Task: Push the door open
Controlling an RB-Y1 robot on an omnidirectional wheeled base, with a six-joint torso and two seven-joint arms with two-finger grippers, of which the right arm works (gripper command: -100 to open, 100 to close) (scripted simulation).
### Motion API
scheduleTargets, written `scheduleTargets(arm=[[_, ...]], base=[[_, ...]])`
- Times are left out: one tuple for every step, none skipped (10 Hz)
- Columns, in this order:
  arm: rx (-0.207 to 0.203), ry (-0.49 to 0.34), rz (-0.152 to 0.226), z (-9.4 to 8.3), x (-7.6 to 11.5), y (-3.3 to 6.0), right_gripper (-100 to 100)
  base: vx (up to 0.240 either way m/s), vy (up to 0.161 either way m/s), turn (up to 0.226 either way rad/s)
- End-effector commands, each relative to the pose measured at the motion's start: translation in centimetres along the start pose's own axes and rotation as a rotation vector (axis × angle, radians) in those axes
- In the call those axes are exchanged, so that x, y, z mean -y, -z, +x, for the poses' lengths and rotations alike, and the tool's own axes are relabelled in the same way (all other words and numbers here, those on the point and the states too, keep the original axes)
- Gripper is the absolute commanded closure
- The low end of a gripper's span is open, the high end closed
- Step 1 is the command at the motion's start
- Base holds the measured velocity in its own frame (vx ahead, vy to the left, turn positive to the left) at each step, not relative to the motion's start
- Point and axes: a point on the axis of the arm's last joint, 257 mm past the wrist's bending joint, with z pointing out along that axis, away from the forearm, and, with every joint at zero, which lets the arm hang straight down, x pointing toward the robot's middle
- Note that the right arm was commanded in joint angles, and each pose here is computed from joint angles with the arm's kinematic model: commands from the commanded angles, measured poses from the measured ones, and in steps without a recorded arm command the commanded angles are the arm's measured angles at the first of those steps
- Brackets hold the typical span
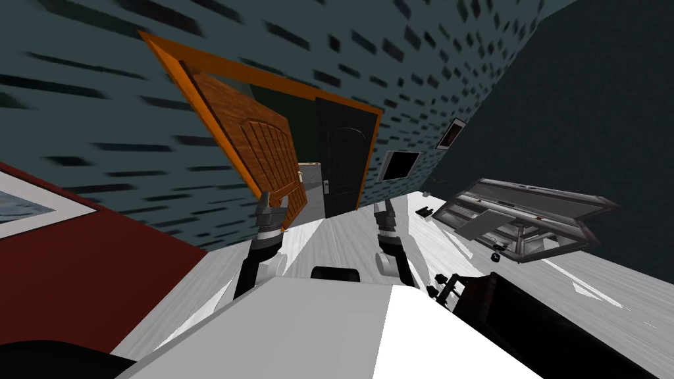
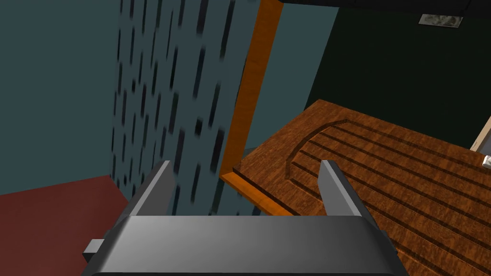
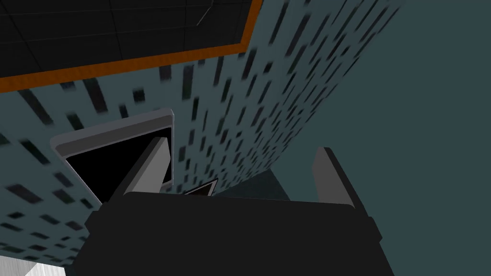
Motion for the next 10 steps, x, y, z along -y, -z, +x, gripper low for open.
scheduleTargets(arm=[[-0.02,-0.024,0.015,1.3,0.9,-0.1,-100],[-0.042,-0.05,0.034,2.6,2.1,-0.27,-100],[-0.055,-0.063,0.045,3.3,2.7,-0.34,-100],[-0.067,-0.077,0.055,4.0,3.3,-0.41,-100],[-0.08,-0.09,0.066,4.7,4.0,-0.46,-100],[-0.094,-0.103,0.077,5.5,4.6,-0.51,-100],[-0.107,-0.115,0.088,6.2,5.2,-0.53,-100],[-0.136,-0.14,0.111,7.8,6.4,-0.55,-100],[-0.136,-0.14,0.111,7.8,6.4,-0.55,-100],[-0.151,-0.151,0.123,8.7,7.0,-0.54,-100]], base=[[0.127,0.047,-0.072],[0.137,0.04,-0.143],[0.133,0.061,-0.084],[0.111,0.073,-0.058],[0.086,0.065,-0.071],[0.09,0.061,-0.074],[0.102,0.048,-0.094],[0.122,0.071,-0.123],[0.099,0.058,-0.07],[0.074,0.03,-0.065]])
